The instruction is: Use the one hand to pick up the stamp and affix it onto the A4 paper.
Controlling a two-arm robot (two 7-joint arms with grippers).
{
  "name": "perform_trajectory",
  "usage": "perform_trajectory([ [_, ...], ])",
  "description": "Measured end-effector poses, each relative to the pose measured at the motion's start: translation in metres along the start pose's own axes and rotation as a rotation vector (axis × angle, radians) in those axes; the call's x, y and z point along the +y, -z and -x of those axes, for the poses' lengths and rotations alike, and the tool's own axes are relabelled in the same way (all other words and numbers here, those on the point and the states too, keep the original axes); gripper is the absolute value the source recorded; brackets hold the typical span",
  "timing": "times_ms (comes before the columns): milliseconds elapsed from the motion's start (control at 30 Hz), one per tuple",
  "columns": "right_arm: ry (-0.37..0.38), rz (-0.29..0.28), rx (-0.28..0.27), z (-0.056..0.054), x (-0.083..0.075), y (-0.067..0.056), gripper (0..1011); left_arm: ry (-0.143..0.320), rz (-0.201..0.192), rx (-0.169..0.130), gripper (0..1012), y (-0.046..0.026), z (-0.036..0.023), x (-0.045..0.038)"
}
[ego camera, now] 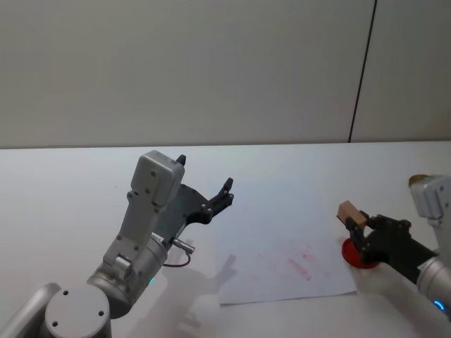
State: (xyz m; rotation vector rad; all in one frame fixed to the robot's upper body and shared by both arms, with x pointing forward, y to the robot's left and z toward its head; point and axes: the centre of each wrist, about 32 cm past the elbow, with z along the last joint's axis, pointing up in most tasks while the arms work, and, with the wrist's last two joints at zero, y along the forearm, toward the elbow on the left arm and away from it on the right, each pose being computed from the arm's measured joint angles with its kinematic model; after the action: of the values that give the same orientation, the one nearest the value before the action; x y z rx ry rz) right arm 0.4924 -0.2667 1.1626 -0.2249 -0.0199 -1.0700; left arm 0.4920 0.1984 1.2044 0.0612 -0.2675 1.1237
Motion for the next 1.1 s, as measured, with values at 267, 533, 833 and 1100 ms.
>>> perform_trajectory([
  [267, 0.011, 0.042, 0.007, -0.009, -0.005, 0.006, 219, 0.0, 0.0, 0.0, 993, 0.0, 0.0, 0.0],
  [533, 0.014, 0.069, 0.017, -0.015, -0.006, 0.008, 219, 0.0, 0.0, 0.0, 993, 0.0, 0.0, 0.0],
  [833, 0.009, 0.096, 0.033, -0.021, -0.007, 0.01, 219, 0.0, 0.0, 0.0, 993, 0.0, 0.0, 0.0],
  [1100, -0.003, 0.11, 0.041, -0.024, -0.007, 0.01, 219, 0.0, 0.0, 0.0, 993, 0.0, 0.0, 0.0],
])
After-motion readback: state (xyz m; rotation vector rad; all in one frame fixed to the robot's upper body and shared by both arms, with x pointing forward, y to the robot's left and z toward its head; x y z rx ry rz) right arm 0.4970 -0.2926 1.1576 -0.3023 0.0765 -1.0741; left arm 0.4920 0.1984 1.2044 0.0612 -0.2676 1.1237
